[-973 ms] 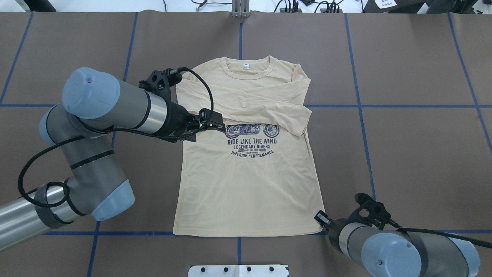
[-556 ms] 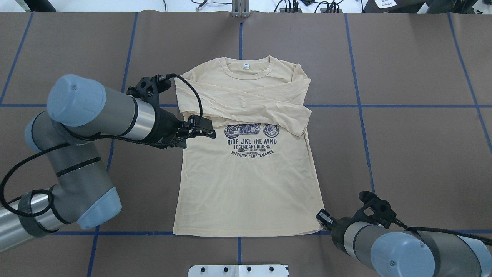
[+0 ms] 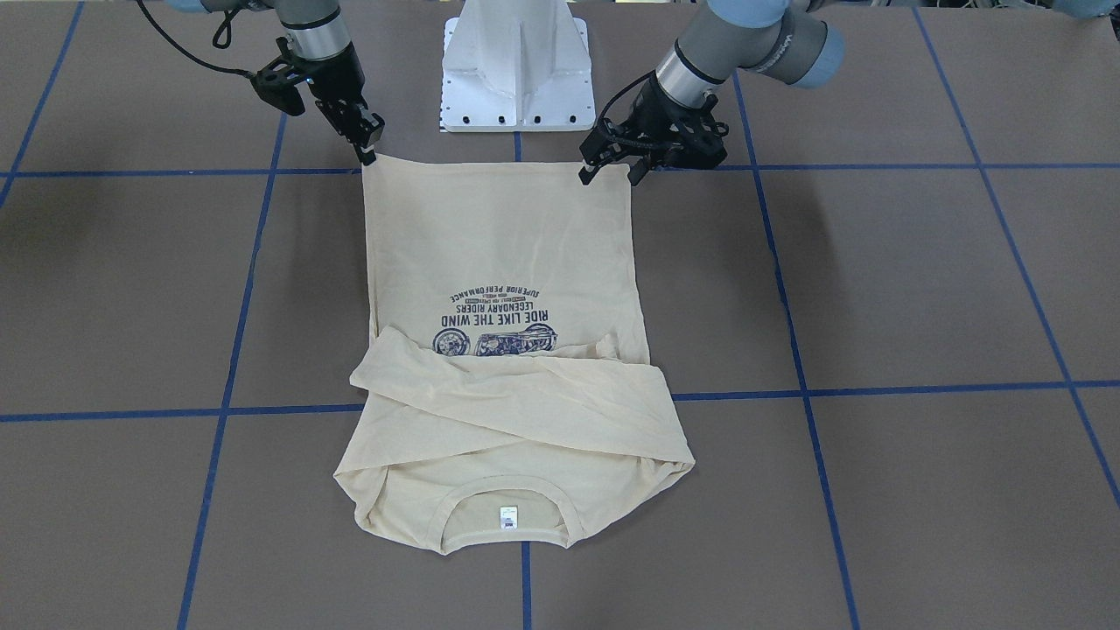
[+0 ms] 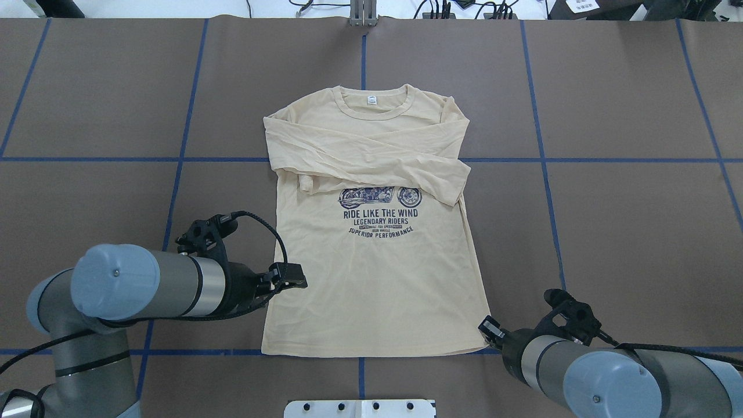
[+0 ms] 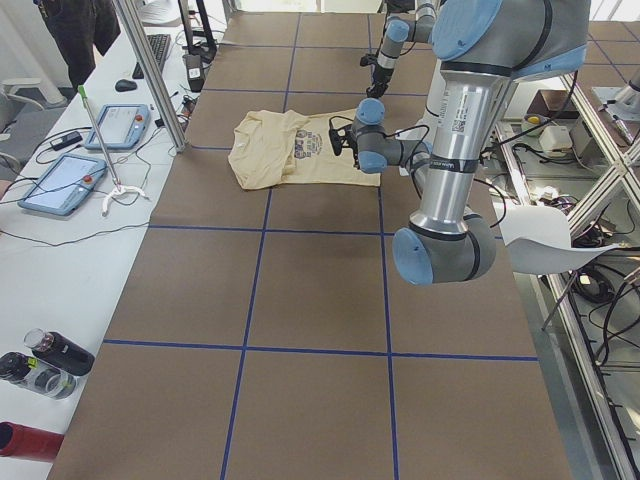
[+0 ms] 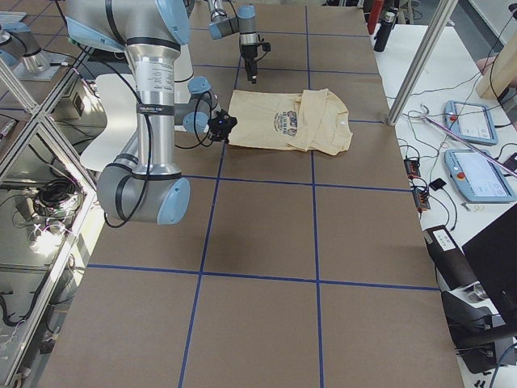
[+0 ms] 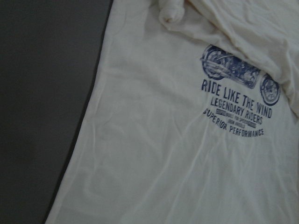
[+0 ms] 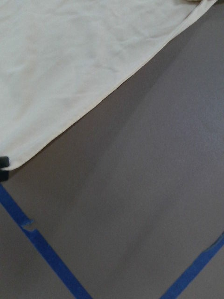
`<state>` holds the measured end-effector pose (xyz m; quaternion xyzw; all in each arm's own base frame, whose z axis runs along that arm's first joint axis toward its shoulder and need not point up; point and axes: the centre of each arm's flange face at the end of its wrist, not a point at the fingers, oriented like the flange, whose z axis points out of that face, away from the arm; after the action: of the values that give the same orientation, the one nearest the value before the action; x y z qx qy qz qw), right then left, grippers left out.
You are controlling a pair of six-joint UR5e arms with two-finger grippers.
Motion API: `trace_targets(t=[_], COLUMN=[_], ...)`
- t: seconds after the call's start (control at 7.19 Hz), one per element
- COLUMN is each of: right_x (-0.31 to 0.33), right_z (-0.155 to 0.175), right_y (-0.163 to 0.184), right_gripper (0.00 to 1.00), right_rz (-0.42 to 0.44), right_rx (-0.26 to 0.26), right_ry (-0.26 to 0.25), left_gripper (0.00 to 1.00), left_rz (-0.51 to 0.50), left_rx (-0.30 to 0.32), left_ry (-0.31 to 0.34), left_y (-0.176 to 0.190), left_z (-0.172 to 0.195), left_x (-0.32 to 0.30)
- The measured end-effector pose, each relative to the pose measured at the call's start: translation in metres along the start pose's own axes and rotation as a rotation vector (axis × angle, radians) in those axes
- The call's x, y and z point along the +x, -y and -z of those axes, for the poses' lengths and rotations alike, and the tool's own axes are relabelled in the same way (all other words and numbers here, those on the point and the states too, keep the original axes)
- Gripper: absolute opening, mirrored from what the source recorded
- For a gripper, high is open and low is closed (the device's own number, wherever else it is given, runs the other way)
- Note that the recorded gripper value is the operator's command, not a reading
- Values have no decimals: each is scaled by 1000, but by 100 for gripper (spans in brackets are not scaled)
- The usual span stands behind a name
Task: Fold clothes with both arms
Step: 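Move the left gripper to the hem corner nearest the robot, then grasp both hem corners nearest the robot with both grippers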
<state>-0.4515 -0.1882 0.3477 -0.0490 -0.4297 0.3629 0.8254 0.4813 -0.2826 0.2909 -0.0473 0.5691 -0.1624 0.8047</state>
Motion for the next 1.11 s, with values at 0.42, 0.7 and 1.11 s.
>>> trace_targets(t=[0.42,0.7,1.11], right_x=[-1,-2,-2], right_z=[1,1,0], right_y=[-2,-2,-2], right_gripper=[0,0,0], right_rz=[0,0,0], right_rx=[-4,-5,-4], right_ry=[3,4,3], left_gripper=[77,73,63], left_rz=[97,110,115], left_rx=[-33,-33,-25], left_ry=[134,162,188], left_y=[-44,-56,-57], left_z=[-28,-37,-40], left_x=[-28,-37,-41])
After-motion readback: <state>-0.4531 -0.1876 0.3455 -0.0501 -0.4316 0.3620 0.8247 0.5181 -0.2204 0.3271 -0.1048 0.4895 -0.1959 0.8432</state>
